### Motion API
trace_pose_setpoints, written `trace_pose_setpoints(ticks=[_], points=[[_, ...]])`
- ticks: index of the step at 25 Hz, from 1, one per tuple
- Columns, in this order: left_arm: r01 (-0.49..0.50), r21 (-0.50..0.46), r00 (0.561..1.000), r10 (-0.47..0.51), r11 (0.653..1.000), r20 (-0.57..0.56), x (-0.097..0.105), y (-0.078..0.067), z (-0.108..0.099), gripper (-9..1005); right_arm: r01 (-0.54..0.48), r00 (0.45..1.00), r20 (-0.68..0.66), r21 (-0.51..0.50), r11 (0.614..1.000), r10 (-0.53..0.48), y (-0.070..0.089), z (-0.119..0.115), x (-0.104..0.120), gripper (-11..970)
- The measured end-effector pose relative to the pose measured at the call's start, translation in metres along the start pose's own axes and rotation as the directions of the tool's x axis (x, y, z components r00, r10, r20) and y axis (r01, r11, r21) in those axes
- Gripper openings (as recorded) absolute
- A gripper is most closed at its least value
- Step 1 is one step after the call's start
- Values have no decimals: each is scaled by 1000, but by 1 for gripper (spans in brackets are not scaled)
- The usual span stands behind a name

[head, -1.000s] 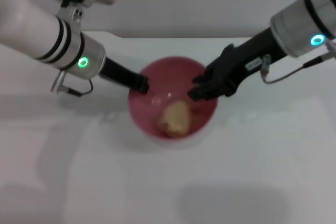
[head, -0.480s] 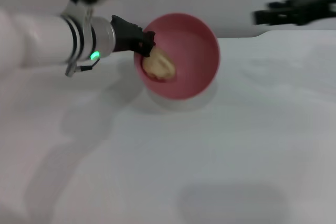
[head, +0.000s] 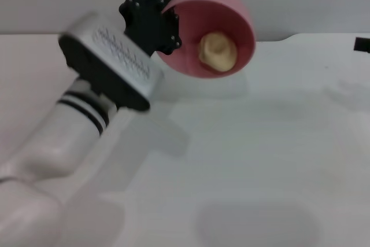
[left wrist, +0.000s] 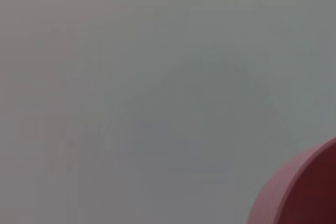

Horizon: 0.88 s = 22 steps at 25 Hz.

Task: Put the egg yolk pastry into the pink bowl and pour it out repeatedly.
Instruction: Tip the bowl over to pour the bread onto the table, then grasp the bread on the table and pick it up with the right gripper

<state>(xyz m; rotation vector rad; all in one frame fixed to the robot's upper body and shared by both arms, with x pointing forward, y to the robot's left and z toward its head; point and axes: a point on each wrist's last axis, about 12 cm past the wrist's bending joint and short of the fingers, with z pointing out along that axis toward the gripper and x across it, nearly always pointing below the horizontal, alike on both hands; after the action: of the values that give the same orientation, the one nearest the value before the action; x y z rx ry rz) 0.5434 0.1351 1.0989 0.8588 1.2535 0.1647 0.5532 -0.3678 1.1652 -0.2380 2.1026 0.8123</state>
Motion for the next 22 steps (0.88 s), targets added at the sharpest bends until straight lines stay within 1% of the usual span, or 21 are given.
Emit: trace_pose_setpoints(ticks=[1,2,3,5,8,10,11,13,16,17,19,20,22], points=[[0,0,1000,0,1000,0,0,0,0,-1,0,1000,0,0,1000,0,0,0,0,560],[-55,-23,996,56,998,66,1,-9,-6,-1,-7,1000,0,-1,1000,7,-1,0,2,560],[-55,-23,996,56,998,66,1,-9,-6,-1,-14,1000,-1,-2,1000,14,-1,0,4,560],[-95,-29,988,98,995,122,2,-16,-10,-2,-22,1000,-3,-7,1000,22,-2,1,6,560],[-163,-31,969,166,986,185,2,-23,-13,-2,-27,1000,-4,-9,1000,27,-2,1,7,560],[-234,-36,946,236,972,224,1,-27,-14,-2,-27,1000,-4,-9,1000,27,-2,1,7,560],[-282,-40,928,283,959,243,1,-29,-13,-2,-27,1000,-4,-9,1000,27,-2,1,7,560],[-346,-52,903,347,937,254,0,-30,-12,-2,-27,1000,-3,-8,1000,27,-2,1,7,561],[-413,-65,872,415,909,260,-2,-31,-11,-2,-29,1000,-3,-9,1000,29,-2,1,8,561],[-424,-67,867,426,903,261,-2,-31,-10,-2,-30,1000,-3,-9,1000,30,-2,1,8,561],[-424,-59,867,424,904,262,-3,-32,-9,-2,-35,999,-5,-13,999,35,-3,1,10,561],[-411,-50,875,409,910,257,-2,-31,-7,-2,-37,999,-6,-16,999,37,-3,2,10,561],[-346,-32,912,344,938,223,-1,-28,-1,-2,-34,999,-10,-23,999,33,-3,4,12,561]])
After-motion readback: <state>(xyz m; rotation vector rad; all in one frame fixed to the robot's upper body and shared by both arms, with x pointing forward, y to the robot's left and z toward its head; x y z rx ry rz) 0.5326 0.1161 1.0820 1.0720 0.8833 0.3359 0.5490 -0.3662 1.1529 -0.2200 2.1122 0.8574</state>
